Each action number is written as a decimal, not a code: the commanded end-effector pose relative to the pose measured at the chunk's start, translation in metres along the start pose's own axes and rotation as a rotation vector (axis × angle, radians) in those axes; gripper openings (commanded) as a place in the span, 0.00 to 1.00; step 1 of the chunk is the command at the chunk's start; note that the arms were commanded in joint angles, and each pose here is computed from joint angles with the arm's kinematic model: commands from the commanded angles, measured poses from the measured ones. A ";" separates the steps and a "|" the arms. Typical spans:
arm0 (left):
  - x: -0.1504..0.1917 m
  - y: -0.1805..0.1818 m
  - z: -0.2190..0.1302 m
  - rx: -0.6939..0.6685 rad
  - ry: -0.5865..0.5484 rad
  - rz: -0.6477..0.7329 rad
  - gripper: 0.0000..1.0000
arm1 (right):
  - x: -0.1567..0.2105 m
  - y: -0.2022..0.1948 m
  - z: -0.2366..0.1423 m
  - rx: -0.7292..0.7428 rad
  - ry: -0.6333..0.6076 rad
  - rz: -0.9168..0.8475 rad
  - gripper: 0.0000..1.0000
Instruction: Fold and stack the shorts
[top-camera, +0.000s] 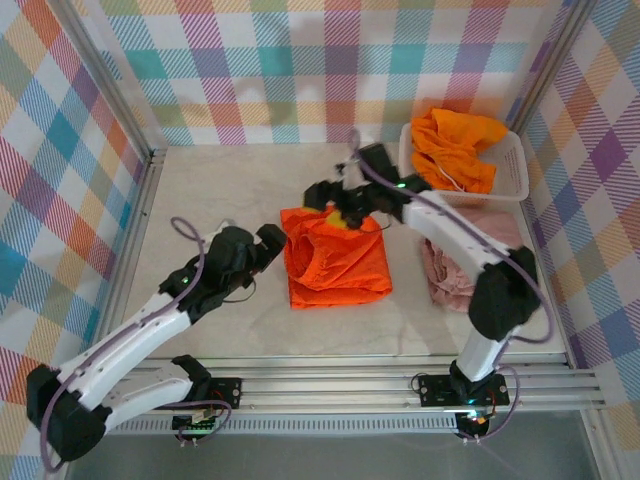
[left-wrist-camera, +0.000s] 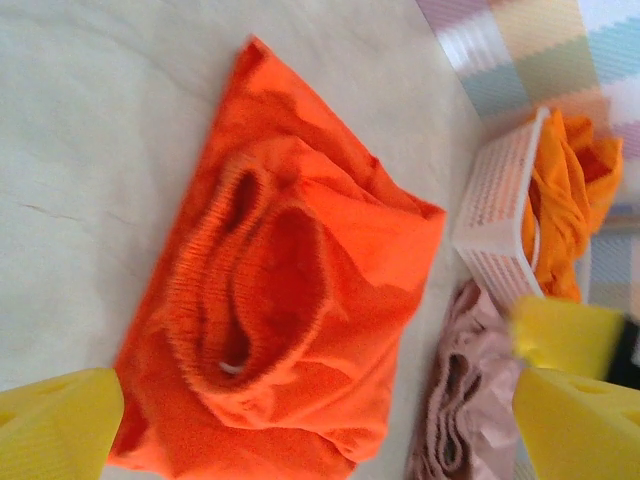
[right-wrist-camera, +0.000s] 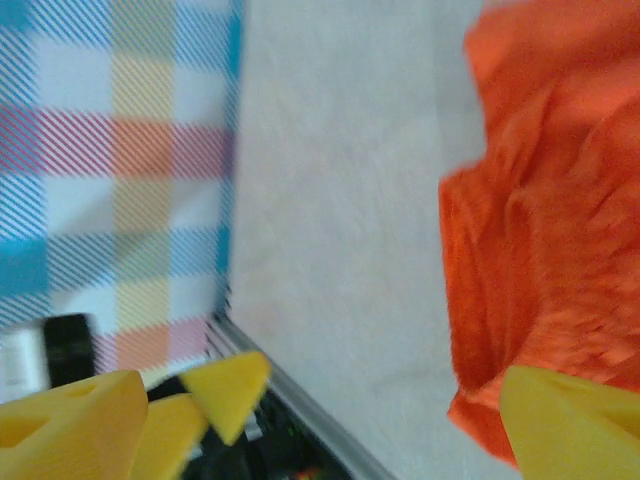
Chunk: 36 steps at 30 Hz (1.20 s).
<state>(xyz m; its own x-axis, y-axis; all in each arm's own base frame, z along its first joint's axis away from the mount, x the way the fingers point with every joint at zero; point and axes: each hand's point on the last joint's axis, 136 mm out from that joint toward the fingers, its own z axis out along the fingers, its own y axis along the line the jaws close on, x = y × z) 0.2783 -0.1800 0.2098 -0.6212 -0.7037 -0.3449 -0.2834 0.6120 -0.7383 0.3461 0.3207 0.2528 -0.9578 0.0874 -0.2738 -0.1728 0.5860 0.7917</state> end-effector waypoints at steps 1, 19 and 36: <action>0.018 -0.059 0.018 0.179 0.143 0.059 1.00 | -0.015 -0.049 -0.001 0.064 -0.041 0.061 0.91; 0.075 -0.071 0.149 0.208 0.359 0.082 1.00 | -0.082 -0.141 0.063 0.093 0.012 0.271 0.92; 0.080 0.051 0.131 -0.033 0.273 0.091 1.00 | -0.100 -0.180 0.071 0.111 -0.023 0.318 0.92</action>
<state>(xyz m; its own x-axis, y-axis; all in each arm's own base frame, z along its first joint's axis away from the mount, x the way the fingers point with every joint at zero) 0.3140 -0.2696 0.0740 -0.8328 -0.5058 -0.2251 -0.2006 0.6545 -0.7290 0.4839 0.2602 0.0781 -0.9519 0.3063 0.0089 0.2129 0.6402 0.7381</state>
